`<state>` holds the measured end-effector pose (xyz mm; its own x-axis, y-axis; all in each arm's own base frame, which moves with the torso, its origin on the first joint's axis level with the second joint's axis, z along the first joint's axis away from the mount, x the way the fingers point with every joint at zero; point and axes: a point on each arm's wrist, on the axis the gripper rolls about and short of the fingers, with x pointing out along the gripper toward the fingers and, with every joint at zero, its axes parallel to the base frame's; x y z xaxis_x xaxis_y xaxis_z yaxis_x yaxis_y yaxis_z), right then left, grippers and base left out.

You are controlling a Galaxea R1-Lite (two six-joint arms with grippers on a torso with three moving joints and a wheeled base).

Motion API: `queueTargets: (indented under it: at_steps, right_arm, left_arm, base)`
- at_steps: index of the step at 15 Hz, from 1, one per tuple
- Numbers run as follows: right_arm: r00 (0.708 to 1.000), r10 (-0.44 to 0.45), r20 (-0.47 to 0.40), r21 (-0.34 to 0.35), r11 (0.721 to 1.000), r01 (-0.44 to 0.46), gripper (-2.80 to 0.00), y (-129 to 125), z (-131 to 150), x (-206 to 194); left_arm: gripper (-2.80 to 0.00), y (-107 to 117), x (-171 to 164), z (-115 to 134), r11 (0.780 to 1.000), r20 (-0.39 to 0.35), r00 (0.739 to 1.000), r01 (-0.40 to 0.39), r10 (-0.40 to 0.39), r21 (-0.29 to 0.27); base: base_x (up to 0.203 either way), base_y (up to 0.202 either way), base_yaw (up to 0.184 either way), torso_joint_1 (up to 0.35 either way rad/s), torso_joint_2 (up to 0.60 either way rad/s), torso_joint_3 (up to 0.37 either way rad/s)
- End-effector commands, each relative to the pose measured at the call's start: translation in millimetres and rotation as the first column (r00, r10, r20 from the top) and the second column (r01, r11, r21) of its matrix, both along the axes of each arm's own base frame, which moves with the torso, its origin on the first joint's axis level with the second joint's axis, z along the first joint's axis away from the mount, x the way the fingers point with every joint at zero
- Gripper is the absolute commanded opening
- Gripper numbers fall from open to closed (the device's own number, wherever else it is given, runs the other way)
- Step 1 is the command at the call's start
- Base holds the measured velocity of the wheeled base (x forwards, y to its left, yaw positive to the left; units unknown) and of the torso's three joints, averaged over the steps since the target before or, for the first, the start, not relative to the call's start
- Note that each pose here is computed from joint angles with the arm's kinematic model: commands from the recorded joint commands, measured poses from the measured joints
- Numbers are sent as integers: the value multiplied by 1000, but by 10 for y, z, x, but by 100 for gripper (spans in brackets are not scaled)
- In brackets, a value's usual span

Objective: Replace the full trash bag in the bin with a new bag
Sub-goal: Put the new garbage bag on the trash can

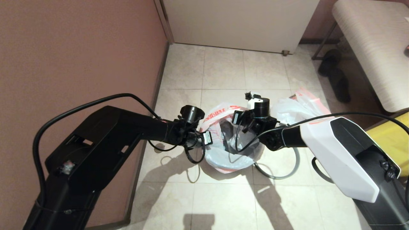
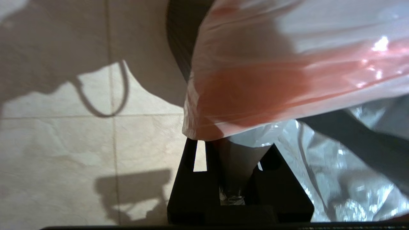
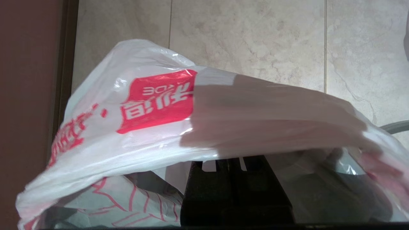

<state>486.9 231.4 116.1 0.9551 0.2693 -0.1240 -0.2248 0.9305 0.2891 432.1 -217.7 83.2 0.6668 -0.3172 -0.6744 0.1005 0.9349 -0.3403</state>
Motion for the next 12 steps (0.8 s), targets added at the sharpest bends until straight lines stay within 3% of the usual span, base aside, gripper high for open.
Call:
queueTargets:
  at_steps: [1, 6, 10, 12]
  right_arm:
    - [1000, -9, 14, 8, 1000, 9, -280, -33, 18, 18]
    - [998, -24, 57, 29, 999, 23, -280, -136, 295, -13]
    - [999, -48, 22, 10, 999, 48, -280, -238, 79, 86]
    - [998, -66, -21, -22, 998, 66, -280, -332, -211, 191]
  left_arm:
    - [-280, -18, -49, -37, 997, -43, 997, 62, -63, -41]
    - [-280, -9, -57, -96, 992, -77, 991, 102, -107, -71]
    - [-280, -4, -72, -107, 991, -83, 990, 112, -118, -78]
    - [-280, -2, -77, -120, 991, -84, 989, 115, -121, -74]
  base:
    - [0, 0, 0, 0, 0, 0]
    - [0, 0, 0, 0, 0, 0]
    - [0, 0, 0, 0, 0, 0]
    - [0, 0, 0, 0, 0, 0]
